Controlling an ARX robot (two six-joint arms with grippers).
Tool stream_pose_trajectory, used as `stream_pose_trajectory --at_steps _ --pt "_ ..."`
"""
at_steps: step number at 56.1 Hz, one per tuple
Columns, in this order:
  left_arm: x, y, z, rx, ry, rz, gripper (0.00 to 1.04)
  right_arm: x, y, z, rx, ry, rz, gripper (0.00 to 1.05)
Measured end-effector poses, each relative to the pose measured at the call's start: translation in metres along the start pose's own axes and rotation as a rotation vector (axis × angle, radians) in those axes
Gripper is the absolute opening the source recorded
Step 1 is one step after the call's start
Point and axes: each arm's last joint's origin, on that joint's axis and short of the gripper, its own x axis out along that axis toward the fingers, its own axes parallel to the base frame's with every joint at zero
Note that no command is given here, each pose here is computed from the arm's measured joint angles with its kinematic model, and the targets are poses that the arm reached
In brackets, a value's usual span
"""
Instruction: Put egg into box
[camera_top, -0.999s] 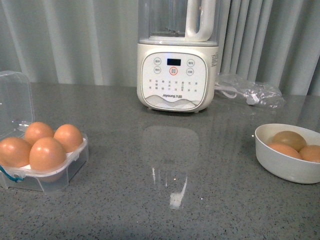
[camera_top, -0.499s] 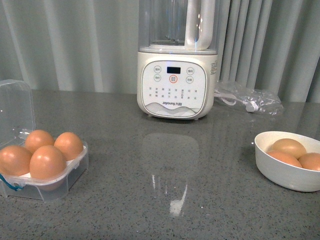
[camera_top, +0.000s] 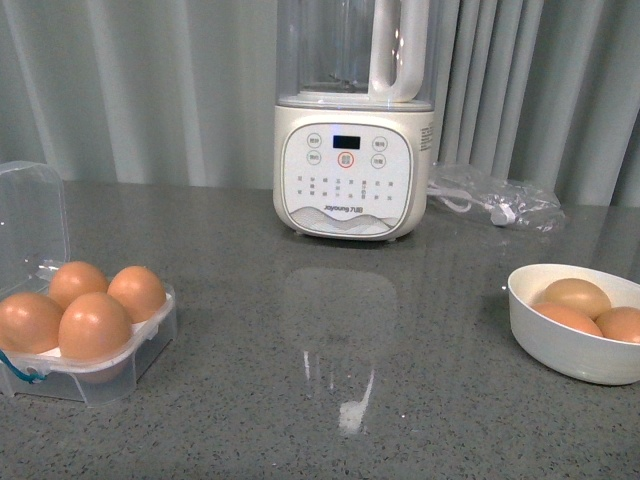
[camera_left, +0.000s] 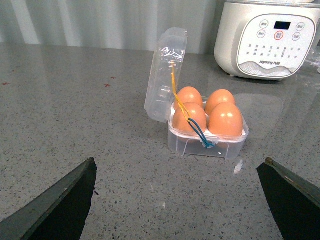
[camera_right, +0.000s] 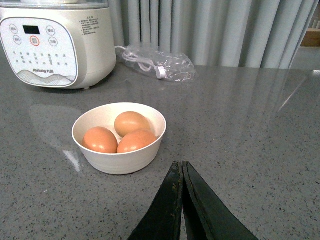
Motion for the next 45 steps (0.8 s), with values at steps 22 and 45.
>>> stream_pose_trajectory --at_steps 22,45 --pt "0.0 0.0 0.0 0.0 0.0 0.0 0.98 -0.015 0.0 -0.012 0.0 -0.012 0.0 0.03" --pt "0.0 0.0 0.0 0.0 0.0 0.0 0.98 -0.025 0.0 -0.012 0.0 -0.016 0.0 0.03"
